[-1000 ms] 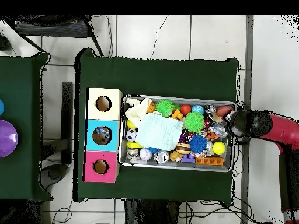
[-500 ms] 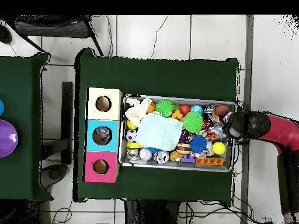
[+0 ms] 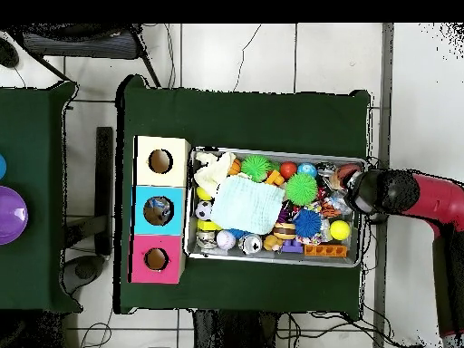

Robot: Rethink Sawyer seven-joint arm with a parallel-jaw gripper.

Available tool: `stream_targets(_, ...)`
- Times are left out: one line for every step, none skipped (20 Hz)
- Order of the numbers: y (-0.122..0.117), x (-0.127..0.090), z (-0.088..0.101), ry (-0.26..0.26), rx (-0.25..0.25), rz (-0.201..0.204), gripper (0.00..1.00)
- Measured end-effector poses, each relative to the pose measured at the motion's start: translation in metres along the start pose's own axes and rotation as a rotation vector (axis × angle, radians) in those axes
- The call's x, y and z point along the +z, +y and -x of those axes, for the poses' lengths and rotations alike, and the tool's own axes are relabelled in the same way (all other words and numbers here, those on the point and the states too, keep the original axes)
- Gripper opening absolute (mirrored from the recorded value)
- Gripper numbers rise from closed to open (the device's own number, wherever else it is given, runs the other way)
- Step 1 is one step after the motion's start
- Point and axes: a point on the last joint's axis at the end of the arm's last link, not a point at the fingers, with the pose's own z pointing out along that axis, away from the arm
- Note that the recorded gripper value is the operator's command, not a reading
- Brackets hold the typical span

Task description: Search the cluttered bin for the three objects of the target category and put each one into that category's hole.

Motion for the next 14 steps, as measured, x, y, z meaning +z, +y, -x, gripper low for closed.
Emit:
stream_targets(-0.001, -0.005, 0.003, -0.007, 0.001, -0.002, 1.0)
stream_targets(-0.001, -0.01, 0.005, -0.014, 0.003, -0.004, 1.0)
stream_targets(-0.003, -0.018, 0.009, -0.025, 0.008, -0.006, 1.0)
stream_targets(-0.004, -0.021, 0.011, -0.03, 0.011, -0.007, 1.0)
stream_targets(-0.005, -0.027, 0.013, -0.038, 0.015, -0.007, 1.0)
stream_targets(-0.006, -0.03, 0.015, -0.044, 0.017, -0.007, 1.0)
stream_targets(-0.007, -0.033, 0.017, -0.05, 0.02, -0.007, 1.0)
stream_targets(-0.008, -0.036, 0.018, -0.055, 0.022, -0.007, 1.0)
stream_targets(-0.009, -0.04, 0.02, -0.066, 0.025, -0.005, 1.0)
stream_targets(-0.01, -0.047, 0.02, -0.083, 0.03, -0.002, 1.0)
stream_targets(-0.01, -0.05, 0.02, -0.089, 0.033, 0.001, 1.0)
stream_targets(-0.01, -0.052, 0.02, -0.094, 0.035, 0.003, 1.0)
stream_targets(-0.009, -0.054, 0.019, -0.099, 0.036, 0.006, 1.0)
stream_targets(-0.008, -0.056, 0.019, -0.106, 0.04, 0.011, 1.0)
